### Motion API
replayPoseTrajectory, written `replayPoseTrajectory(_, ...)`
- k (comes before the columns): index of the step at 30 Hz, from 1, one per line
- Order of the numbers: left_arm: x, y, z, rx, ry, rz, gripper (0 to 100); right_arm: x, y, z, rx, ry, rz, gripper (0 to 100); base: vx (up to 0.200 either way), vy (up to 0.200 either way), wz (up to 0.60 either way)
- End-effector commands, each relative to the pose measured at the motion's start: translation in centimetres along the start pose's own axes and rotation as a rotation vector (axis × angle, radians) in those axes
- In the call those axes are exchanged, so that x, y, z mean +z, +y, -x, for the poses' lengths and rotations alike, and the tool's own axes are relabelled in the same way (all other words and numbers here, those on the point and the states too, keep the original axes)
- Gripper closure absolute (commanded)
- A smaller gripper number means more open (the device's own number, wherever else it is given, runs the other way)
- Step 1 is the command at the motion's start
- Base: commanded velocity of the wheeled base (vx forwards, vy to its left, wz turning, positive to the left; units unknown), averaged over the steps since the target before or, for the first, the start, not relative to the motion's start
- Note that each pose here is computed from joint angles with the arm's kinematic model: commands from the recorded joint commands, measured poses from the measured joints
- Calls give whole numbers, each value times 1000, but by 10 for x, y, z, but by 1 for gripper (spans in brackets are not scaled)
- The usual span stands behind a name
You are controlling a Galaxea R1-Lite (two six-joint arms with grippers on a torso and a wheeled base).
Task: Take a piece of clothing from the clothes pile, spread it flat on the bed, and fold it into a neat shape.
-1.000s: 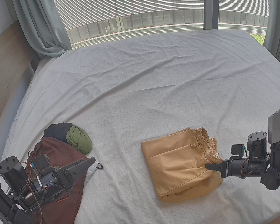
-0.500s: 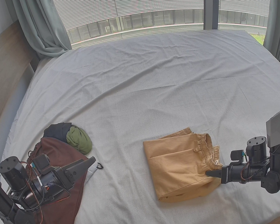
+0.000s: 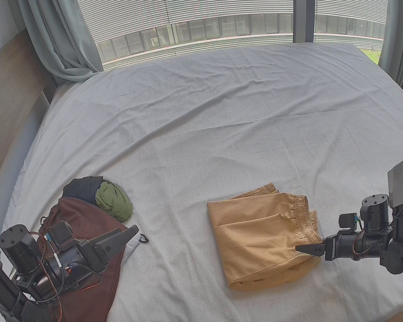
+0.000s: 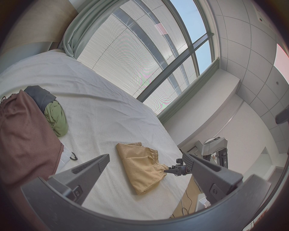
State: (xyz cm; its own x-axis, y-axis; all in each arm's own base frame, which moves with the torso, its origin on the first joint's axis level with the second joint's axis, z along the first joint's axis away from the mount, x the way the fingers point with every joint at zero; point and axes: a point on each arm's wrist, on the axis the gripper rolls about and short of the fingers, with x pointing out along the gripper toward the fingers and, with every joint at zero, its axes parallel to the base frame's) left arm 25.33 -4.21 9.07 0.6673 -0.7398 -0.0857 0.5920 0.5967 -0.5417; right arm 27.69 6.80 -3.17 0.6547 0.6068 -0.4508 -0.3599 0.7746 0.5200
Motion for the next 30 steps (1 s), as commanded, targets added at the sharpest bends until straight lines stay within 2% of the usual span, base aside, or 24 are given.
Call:
replayPoseTrajectory(1, -1, 0, 0, 0, 4, 3, 0, 0, -4, 2, -11, -3, -9, 0, 0, 0, 0)
replayPoseTrajectory(30, -4, 1, -2, 0, 14, 8, 0, -23, -24, -13, -46, 67, -47, 0, 0, 0, 0)
